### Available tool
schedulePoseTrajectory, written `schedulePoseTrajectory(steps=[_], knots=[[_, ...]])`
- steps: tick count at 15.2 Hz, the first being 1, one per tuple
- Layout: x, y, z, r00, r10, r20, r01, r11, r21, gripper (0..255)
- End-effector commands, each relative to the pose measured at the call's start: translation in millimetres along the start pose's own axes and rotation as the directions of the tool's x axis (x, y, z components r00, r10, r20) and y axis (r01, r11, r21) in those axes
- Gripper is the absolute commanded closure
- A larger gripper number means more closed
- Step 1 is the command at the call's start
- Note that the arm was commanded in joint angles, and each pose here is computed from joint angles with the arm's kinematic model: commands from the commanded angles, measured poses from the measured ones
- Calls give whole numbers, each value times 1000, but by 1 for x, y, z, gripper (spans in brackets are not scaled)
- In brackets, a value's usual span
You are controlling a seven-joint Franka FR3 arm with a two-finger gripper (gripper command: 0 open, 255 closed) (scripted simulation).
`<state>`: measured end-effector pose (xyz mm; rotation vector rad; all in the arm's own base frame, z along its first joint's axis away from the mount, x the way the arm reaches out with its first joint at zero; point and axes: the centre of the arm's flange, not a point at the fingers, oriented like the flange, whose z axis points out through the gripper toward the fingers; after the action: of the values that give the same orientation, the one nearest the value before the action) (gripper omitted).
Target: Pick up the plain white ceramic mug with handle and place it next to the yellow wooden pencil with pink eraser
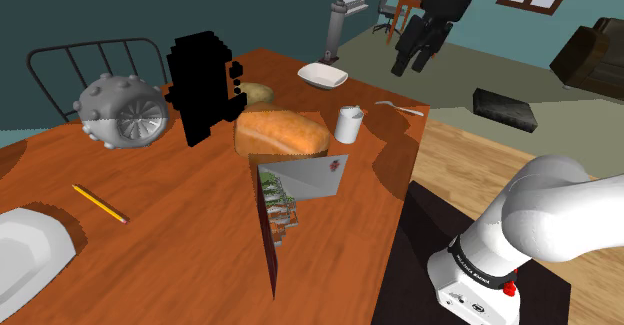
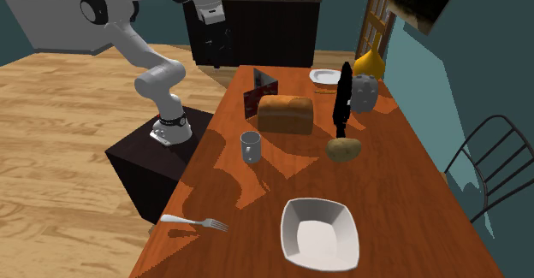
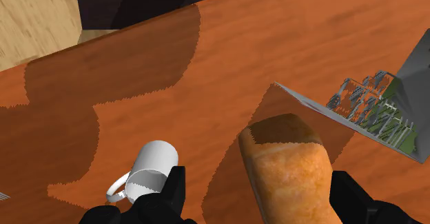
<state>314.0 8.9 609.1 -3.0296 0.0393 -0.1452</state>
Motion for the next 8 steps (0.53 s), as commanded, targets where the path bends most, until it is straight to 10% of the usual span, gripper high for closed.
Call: schedulePoseTrajectory(steps=[1,8], knots=[[0,0,0,1000,0,0,0,1000,0,0],[42,21,75,999,16,-34,-18,999,-49,0]])
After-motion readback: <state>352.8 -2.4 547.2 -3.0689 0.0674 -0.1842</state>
